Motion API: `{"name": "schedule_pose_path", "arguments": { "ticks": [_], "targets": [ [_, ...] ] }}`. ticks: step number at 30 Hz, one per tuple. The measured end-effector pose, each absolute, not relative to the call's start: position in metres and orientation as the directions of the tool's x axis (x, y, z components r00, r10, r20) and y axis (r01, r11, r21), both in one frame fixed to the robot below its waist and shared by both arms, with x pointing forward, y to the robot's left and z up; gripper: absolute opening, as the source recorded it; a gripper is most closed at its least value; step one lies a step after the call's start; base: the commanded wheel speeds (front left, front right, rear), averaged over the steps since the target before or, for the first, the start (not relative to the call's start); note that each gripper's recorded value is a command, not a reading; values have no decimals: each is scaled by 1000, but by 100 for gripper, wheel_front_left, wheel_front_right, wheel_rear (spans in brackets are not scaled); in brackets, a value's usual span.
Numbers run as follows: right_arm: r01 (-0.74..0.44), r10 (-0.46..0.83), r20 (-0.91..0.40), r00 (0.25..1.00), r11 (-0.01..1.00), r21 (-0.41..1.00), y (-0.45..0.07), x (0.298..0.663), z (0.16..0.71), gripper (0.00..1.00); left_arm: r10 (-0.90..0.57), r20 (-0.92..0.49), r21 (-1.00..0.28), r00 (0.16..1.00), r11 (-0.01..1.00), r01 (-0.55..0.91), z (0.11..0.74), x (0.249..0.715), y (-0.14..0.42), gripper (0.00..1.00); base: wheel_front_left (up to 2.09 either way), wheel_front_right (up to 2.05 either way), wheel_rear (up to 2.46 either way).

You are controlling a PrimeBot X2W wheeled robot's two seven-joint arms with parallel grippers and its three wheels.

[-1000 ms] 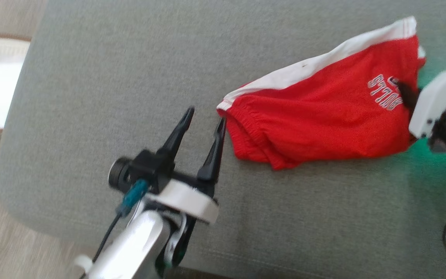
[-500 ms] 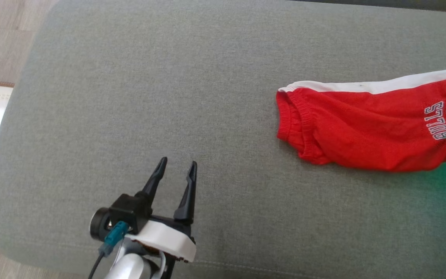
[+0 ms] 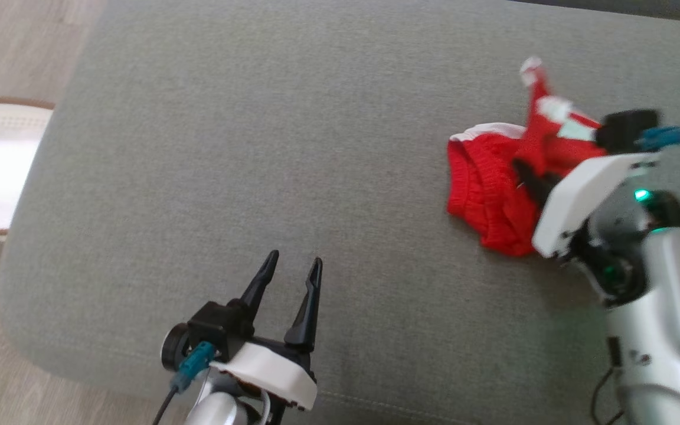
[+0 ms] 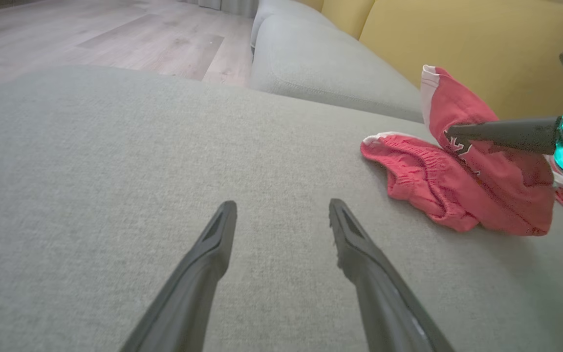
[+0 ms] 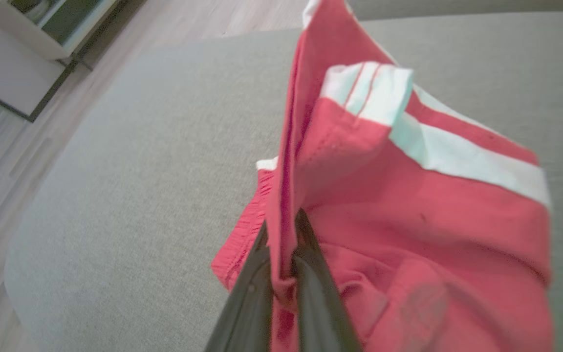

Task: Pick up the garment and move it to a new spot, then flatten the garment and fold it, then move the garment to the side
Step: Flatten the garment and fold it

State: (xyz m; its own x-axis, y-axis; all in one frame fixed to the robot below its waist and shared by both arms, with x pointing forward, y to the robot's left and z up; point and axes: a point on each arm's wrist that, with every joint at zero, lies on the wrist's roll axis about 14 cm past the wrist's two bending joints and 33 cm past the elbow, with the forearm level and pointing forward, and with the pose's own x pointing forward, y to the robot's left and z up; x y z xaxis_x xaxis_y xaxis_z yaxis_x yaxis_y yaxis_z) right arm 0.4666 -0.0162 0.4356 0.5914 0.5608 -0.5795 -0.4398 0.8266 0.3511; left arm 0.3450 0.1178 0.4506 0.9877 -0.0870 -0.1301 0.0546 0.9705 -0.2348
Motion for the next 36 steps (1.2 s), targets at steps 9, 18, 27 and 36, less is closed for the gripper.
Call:
{"name": "schedule_pose_path", "arguments": {
  "ticks": [9, 18, 27, 36],
  "targets": [
    [-481, 599, -612, 516, 794, 372, 18, 448, 412, 0, -52, -139, -239, 989, 971, 17, 449, 338, 128, 100, 0, 0, 0],
    [-525, 664, -543, 515, 744, 413, 36, 427, 429, 100, -77, -139, -248, 987, 968, 40, 449, 336, 119, 100, 0, 0, 0],
    [-522, 681, -391, 619, 729, 443, 17, 406, 466, 100, -97, -93, -237, 991, 969, 73, 460, 338, 116, 100, 0, 0, 0],
    [-391, 487, -280, 827, 857, 335, -66, 406, 485, 100, -96, -90, -244, 991, 967, 72, 460, 321, 117, 100, 0, 0, 0]
  ]
}}
